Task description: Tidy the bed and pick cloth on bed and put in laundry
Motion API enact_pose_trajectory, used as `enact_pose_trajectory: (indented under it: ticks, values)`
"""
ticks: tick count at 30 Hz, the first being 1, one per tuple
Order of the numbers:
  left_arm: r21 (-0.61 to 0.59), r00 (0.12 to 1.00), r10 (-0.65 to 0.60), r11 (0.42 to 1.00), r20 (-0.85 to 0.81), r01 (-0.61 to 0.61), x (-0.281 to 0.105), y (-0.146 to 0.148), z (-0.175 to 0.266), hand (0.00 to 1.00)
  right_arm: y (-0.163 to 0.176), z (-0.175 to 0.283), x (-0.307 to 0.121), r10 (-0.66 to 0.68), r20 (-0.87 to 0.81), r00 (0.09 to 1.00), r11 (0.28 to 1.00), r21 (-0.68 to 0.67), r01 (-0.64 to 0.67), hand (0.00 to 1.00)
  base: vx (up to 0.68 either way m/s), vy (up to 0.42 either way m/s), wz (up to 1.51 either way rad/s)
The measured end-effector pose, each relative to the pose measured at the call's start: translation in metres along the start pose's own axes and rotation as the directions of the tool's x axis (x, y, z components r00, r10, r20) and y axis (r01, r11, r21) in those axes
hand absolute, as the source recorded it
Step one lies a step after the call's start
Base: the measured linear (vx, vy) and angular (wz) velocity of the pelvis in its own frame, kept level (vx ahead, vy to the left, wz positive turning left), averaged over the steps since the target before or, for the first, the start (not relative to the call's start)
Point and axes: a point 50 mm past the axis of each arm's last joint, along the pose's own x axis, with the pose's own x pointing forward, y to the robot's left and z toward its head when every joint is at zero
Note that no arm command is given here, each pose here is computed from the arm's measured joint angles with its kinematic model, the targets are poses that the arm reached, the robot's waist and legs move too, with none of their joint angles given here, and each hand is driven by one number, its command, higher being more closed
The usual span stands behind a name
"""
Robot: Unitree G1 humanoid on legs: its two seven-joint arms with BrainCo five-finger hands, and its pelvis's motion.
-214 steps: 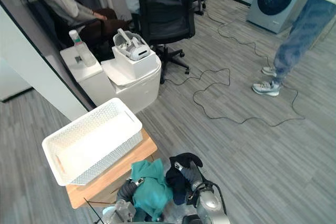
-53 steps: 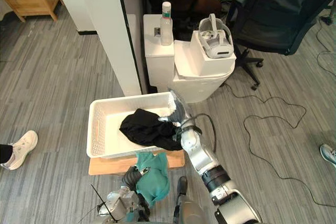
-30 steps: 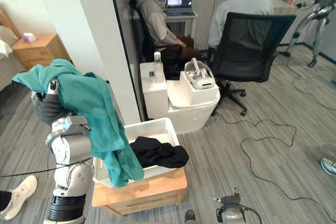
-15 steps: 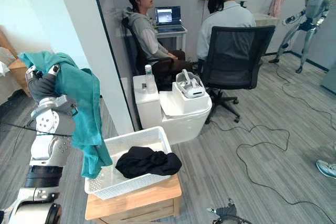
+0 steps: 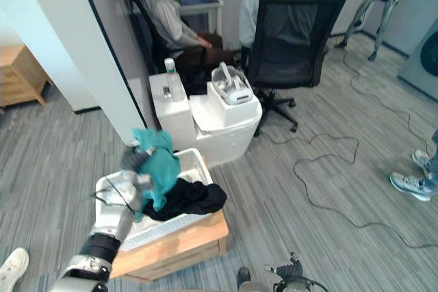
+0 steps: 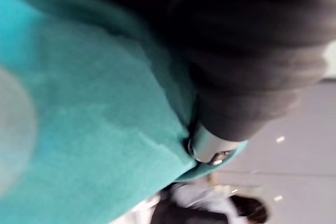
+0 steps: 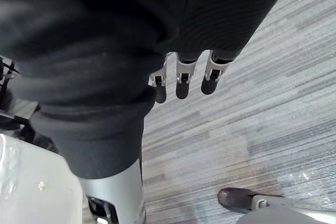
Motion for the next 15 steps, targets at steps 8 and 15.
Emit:
enact_pose_trajectory:
  ticks: [8,15]
  values:
    - [0.062,0.988,0.078,0.996,-0.134,-0.071,-0.014,-0.006,-0.04,1.0,0.001,0.007,0.001,-0.003,0.03,1.0,1.0,0.009,0.003,0.0,-0.04,-0.002,-0.03]
    - [0.056,0.933,0.347,0.937,-0.096,-0.343,-0.006,0.032,-0.031,0.0,0.007,0.015,0.004,0.014,0.054,0.998,1.0,-0.009,-0.013,0.0,0.01,0.008,0.04]
